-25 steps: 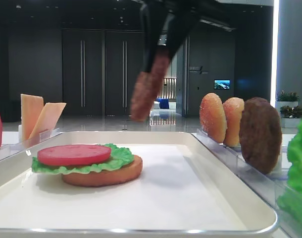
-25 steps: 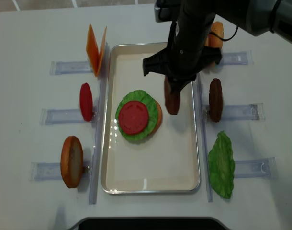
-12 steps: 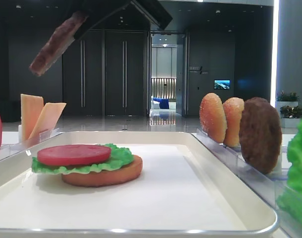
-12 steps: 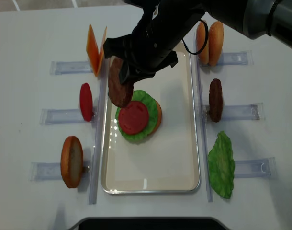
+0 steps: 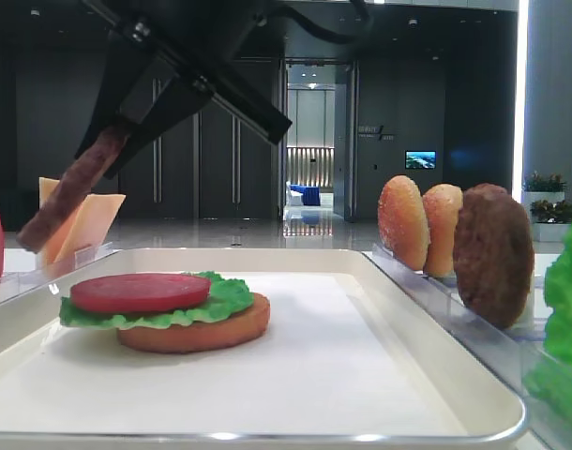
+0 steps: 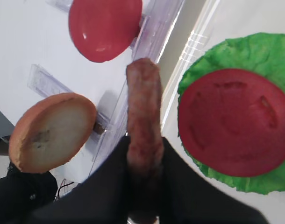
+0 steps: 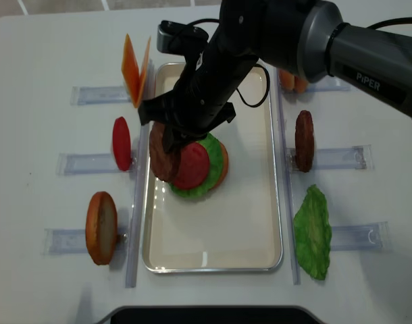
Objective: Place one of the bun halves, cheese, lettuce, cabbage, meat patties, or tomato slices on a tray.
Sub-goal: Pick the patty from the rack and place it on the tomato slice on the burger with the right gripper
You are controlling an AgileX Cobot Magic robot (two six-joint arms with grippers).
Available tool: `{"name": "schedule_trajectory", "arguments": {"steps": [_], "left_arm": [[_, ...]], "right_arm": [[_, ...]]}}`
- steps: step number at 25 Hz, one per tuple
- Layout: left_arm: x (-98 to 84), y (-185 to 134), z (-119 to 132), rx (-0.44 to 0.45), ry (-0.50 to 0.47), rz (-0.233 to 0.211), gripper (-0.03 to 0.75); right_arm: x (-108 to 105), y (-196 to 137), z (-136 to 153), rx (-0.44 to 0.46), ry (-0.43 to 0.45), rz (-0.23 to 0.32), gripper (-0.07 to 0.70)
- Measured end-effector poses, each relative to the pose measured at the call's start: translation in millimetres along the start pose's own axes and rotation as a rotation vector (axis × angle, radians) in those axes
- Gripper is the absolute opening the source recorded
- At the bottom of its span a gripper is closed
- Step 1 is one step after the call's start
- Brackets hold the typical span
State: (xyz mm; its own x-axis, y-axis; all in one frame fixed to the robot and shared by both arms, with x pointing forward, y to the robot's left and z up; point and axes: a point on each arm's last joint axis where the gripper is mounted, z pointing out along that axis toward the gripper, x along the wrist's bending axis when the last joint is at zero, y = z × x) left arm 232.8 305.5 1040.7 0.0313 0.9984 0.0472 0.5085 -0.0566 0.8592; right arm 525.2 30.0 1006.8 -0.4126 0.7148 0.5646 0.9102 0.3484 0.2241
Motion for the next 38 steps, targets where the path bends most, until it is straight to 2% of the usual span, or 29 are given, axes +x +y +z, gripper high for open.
{"name": "schedule_trajectory", "arguments": {"steps": [17,32,35,38], "left_arm": [[0.0,0,0,0.000,0.000,0.000,-0.001],[0.0,0,0,0.000,0.000,0.000,-0.001],[0.0,0,0,0.000,0.000,0.000,-0.001],[0.0,0,0,0.000,0.000,0.000,-0.001]], "right_arm": [[-15,-1,12,0.021,-0.089,-0.078,0.094],[-23,-2,21,0.052,-0.118,-0.080,0.097],[-27,-2,19,0.072,-0.121,-0.087,0.171],[-33,-1,15,0.085,-0.137,-0.093,0.331]]}}
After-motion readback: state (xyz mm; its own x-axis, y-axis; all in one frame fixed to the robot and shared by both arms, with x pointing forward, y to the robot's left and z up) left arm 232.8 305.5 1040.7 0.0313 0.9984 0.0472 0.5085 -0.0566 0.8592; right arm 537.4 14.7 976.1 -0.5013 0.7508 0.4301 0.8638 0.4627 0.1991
